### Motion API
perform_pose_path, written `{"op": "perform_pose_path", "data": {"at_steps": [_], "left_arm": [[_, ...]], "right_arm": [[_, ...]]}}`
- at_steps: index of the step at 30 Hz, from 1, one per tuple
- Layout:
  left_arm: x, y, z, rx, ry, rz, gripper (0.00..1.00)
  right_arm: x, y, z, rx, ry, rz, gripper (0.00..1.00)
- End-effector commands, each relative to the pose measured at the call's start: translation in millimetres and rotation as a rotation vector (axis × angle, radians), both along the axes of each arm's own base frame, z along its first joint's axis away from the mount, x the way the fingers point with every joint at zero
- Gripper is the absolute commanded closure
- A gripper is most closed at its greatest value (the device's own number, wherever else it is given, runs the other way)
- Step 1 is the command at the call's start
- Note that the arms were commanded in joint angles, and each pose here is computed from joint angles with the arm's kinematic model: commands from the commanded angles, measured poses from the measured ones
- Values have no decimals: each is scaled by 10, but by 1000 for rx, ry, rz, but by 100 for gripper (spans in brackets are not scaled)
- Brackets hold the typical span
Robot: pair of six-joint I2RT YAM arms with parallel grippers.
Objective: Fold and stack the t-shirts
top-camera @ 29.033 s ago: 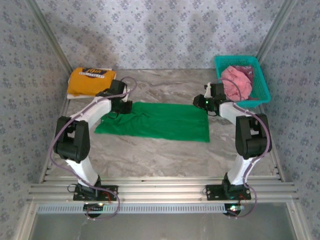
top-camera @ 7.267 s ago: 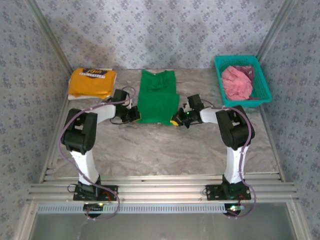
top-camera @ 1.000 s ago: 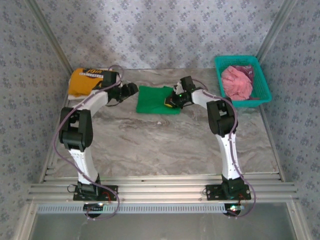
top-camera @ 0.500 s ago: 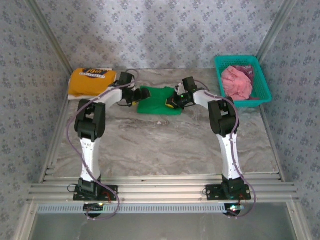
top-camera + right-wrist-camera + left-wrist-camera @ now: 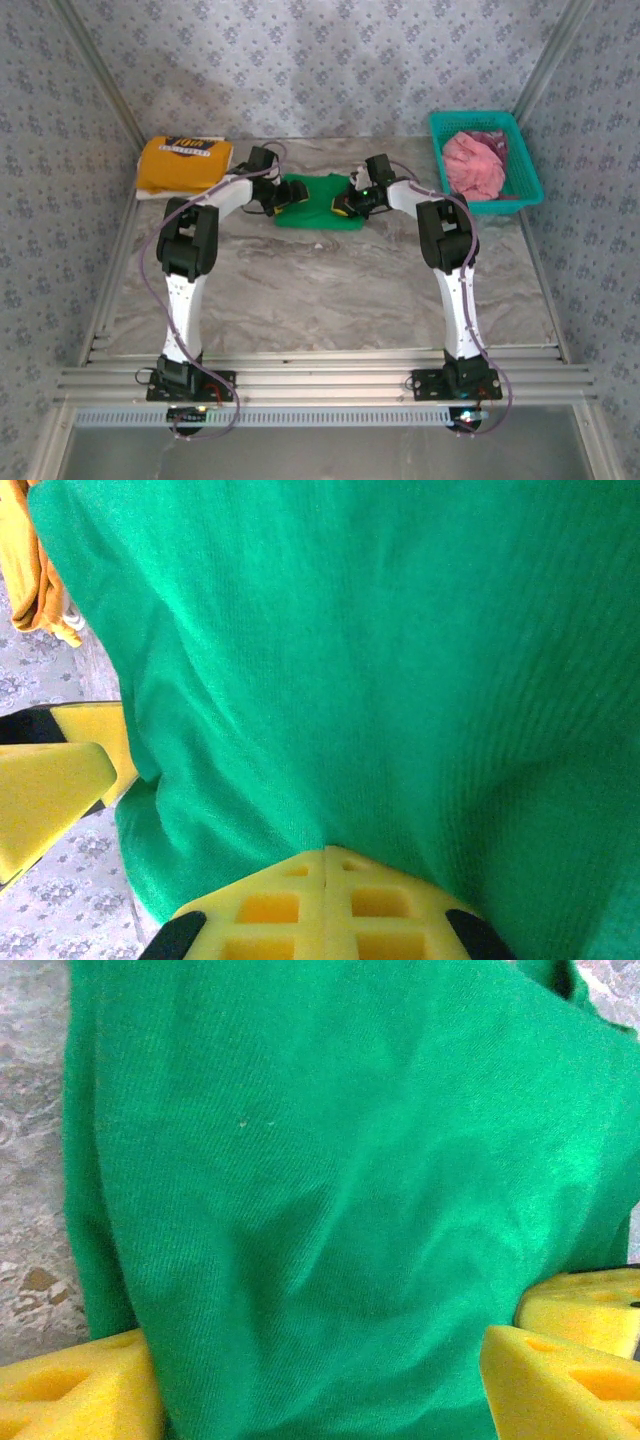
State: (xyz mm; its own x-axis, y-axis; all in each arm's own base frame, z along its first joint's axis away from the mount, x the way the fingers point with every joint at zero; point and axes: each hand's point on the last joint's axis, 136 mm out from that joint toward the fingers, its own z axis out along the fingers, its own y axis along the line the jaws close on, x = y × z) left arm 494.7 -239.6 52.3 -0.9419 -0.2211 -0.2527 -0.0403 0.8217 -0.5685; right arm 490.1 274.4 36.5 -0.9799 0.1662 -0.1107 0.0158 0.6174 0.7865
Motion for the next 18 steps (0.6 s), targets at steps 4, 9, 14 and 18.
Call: {"op": "perform_pose_path", "data": {"at_steps": [4, 9, 14, 18], "left_arm": [[-159, 16, -10, 53, 36, -24, 29], [-276, 285, 205, 241, -4, 28, 30], [-374, 478, 318, 354, -8, 52, 27], [-463, 350, 121, 281, 52, 36, 25]], "right_arm": [[-127, -103, -276, -61, 76, -9, 100], [-97, -83, -290, -64, 75, -7, 100], [-96, -69, -291, -69, 78, -6, 100], [-91, -56, -280, -74, 72, -6, 100]]}}
